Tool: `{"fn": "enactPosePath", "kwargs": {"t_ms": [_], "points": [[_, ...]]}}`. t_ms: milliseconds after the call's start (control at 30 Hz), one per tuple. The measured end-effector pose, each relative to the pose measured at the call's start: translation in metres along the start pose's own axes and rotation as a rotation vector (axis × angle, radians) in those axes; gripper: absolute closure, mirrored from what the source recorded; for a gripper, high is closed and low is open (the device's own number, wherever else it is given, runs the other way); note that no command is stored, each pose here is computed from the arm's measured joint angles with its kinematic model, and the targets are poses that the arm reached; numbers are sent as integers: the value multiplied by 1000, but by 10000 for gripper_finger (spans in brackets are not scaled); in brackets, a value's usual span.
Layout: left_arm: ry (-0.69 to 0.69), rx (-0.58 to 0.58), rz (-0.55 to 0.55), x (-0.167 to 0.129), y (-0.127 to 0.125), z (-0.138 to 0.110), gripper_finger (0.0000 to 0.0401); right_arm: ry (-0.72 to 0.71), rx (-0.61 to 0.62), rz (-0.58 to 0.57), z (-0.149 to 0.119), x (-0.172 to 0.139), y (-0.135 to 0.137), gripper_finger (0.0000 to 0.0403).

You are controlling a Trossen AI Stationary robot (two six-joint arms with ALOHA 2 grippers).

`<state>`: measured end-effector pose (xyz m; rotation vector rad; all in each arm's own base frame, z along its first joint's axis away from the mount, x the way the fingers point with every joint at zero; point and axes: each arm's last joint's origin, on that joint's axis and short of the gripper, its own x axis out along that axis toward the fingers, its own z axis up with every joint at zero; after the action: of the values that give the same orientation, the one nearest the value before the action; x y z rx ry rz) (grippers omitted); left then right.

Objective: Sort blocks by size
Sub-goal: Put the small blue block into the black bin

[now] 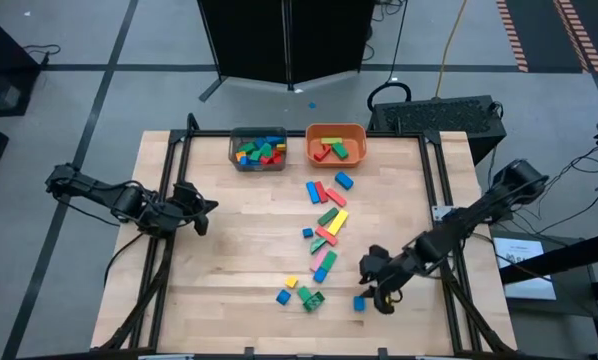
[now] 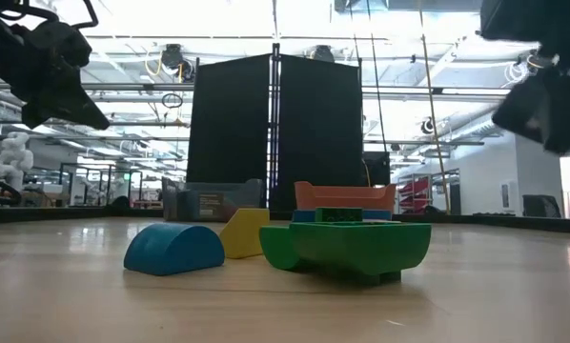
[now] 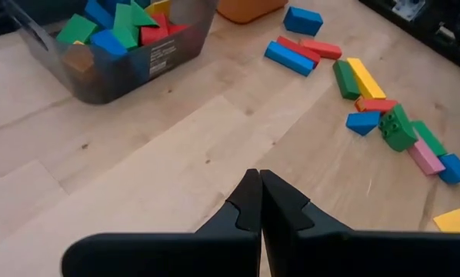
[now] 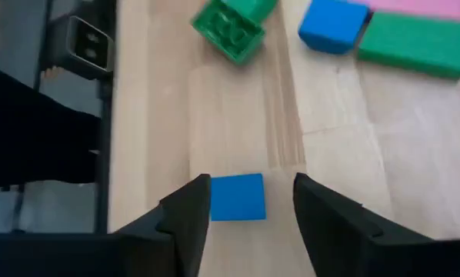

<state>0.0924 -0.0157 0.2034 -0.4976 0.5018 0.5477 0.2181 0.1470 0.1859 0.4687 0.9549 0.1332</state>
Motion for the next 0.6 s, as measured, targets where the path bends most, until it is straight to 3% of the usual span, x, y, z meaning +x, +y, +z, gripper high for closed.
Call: {"fn": "enactPosePath", "kwargs": {"t_ms": [200, 367, 600], "points": [[1, 2, 2, 0, 0, 0, 401, 21, 10, 36, -7, 21, 7, 141], [-1, 1, 1, 0, 0, 0, 401, -20, -131, 81, -7, 26, 14, 64], [-4, -2, -2, 0, -1, 0, 401, -4, -101, 19, -10, 28, 9, 38]]}}
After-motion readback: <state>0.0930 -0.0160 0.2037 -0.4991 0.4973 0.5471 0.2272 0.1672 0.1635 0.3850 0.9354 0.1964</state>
